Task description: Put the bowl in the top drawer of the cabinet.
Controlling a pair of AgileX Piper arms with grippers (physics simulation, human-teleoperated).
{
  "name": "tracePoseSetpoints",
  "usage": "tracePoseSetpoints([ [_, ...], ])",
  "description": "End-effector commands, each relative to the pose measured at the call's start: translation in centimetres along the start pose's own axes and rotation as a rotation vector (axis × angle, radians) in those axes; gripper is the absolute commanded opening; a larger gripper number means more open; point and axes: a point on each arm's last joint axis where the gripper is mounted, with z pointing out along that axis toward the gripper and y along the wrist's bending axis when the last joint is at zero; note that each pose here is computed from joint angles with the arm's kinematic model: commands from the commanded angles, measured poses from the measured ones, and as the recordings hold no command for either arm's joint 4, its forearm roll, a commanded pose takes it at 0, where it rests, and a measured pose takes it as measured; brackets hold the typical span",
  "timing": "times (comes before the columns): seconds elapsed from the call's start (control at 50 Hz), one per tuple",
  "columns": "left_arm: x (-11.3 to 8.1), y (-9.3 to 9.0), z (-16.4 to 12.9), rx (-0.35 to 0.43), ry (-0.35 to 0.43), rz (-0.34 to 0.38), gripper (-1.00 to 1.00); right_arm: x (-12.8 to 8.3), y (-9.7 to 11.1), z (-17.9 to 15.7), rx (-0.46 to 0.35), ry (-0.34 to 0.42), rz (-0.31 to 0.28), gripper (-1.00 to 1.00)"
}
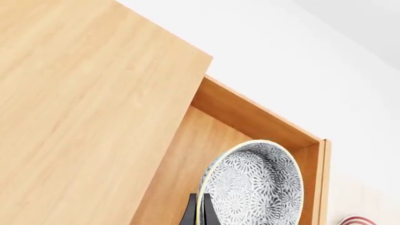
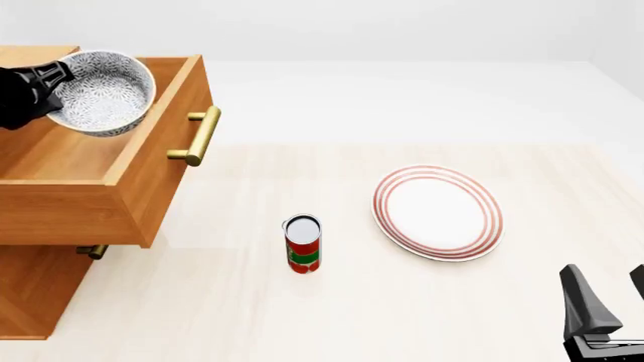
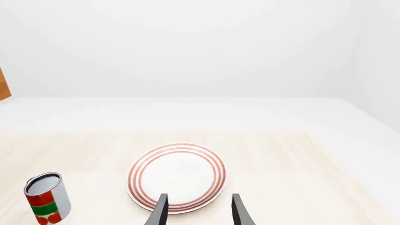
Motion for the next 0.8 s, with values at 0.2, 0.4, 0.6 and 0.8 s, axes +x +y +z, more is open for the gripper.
tracePoseSetpoints([
  [0.2,0.0,0.0,0.3,0.003,0.001,0.003,-1.0,0.0,0.0,0.0,0.0,0.0,0.0,1.0],
  [0.4,0.3,0.0,0.7,0.001,0.007,0.005,-1.0,0.0,0.0,0.0,0.0,0.0,0.0,1.0],
  [0.6,0.5,0.2,1.0,-0.003,0.014,0.007,-1.0,0.0,0.0,0.0,0.0,0.0,0.0,1.0],
  [0.8,0.5,0.3,1.2,-0.005,0.015,0.012,-1.0,0.0,0.0,0.0,0.0,0.0,0.0,1.0],
])
